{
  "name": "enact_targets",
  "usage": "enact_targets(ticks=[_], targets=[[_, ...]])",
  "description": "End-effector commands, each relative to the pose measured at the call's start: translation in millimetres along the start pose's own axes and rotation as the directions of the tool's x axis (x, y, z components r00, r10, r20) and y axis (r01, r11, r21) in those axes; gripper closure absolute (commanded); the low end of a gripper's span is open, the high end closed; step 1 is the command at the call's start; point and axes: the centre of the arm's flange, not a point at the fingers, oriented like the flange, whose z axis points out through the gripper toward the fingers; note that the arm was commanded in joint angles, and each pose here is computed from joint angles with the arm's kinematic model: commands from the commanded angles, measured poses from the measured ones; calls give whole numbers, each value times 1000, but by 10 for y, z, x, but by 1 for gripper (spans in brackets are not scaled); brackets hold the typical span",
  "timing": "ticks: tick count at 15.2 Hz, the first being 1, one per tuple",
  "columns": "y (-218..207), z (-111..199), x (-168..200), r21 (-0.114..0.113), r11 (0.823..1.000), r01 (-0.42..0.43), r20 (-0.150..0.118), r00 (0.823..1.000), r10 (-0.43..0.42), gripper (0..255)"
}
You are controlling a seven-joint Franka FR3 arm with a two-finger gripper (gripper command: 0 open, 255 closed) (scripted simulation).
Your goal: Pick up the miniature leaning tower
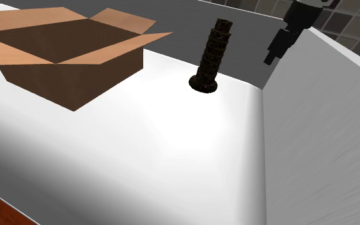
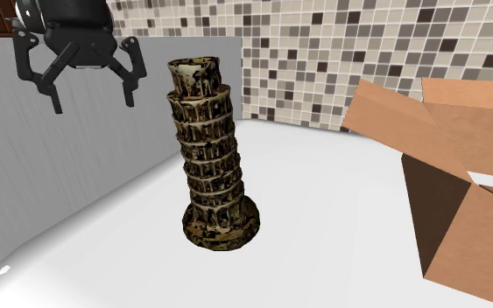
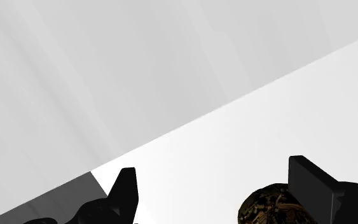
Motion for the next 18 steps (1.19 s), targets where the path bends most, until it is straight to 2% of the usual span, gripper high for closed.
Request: enact_targets(ticks=[1,16,18], targets=[[0,0,0,0,1000,0,0,1000,0,0],[-657,-872,1548,56,998,39,-43,998,-37,0],[-664,-767,1539,56,998,39,-43,998,-37,0]])
